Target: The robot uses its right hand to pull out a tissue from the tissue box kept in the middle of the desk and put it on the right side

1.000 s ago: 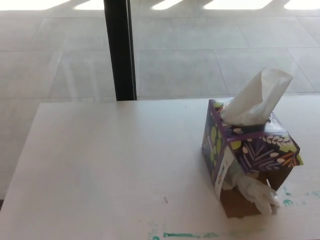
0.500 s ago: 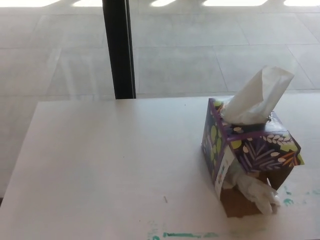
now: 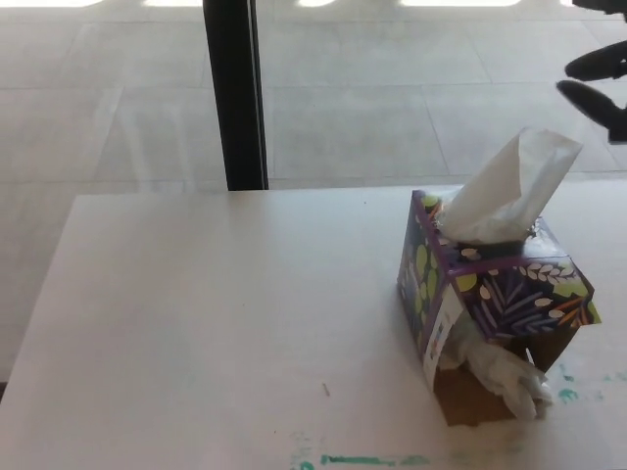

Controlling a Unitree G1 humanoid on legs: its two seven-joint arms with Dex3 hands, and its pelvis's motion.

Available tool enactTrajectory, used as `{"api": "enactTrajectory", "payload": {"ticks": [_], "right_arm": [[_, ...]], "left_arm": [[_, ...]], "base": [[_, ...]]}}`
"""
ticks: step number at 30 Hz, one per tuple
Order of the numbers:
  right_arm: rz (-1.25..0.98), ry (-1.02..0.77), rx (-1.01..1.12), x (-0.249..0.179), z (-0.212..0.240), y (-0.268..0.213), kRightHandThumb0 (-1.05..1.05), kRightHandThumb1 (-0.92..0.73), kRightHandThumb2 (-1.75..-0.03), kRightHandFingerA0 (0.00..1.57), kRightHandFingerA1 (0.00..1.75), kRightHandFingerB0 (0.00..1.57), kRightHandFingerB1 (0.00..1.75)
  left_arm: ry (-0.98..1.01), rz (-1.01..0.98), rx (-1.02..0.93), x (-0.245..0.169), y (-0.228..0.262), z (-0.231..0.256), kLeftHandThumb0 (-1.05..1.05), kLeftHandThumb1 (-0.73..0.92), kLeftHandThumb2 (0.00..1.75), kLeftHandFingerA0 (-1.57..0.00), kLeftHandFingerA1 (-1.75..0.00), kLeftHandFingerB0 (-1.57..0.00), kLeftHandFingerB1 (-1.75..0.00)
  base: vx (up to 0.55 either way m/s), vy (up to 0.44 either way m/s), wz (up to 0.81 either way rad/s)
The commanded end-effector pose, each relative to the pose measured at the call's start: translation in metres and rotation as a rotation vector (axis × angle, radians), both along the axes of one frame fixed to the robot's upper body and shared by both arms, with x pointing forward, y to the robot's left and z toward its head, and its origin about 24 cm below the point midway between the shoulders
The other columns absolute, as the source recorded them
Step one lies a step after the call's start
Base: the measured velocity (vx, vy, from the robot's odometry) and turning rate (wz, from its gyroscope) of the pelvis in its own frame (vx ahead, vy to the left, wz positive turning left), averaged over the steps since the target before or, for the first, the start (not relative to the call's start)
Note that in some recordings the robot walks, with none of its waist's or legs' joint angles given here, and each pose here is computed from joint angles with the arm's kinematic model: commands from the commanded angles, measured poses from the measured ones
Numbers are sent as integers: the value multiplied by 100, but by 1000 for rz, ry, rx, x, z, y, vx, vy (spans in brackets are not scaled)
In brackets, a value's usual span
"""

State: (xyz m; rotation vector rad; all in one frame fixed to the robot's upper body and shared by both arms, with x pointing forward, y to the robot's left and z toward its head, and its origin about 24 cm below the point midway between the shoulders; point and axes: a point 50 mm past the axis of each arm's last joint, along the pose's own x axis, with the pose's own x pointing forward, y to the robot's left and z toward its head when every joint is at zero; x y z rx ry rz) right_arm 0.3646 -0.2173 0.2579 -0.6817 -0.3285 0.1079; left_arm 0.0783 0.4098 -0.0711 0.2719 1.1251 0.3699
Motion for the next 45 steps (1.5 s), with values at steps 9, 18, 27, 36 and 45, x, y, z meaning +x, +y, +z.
{"api": "enactTrajectory", "payload": {"ticks": [9,18,27,36,45], "right_arm": [[-12,361,-428,20,7,6,-66,-41,-81,0,51,6,35],[1,440,-538,12,-2,4,-75,-47,-85,5,33,12,40],[81,522,-626,5,-5,5,-74,-50,-86,14,50,6,40],[131,590,-593,3,-14,3,-67,-47,-81,42,58,10,39],[110,554,-588,5,-24,10,-63,-53,-84,52,63,12,40]], "left_arm": [[6,-23,10,-9,9,7,-77,92,68,-61,-60,-45,-48],[11,-36,13,-8,11,10,-76,92,71,-56,-58,-41,-48],[22,-22,14,-10,9,7,-79,92,70,-59,-58,-44,-48],[21,-24,9,-11,10,7,-84,78,90,-56,-62,-40,-52],[36,-42,16,-9,7,5,-77,92,75,-58,-58,-42,-47]], "base": [[0,0,0],[0,0,0],[0,0,0],[0,0,0],[0,0,0]]}}
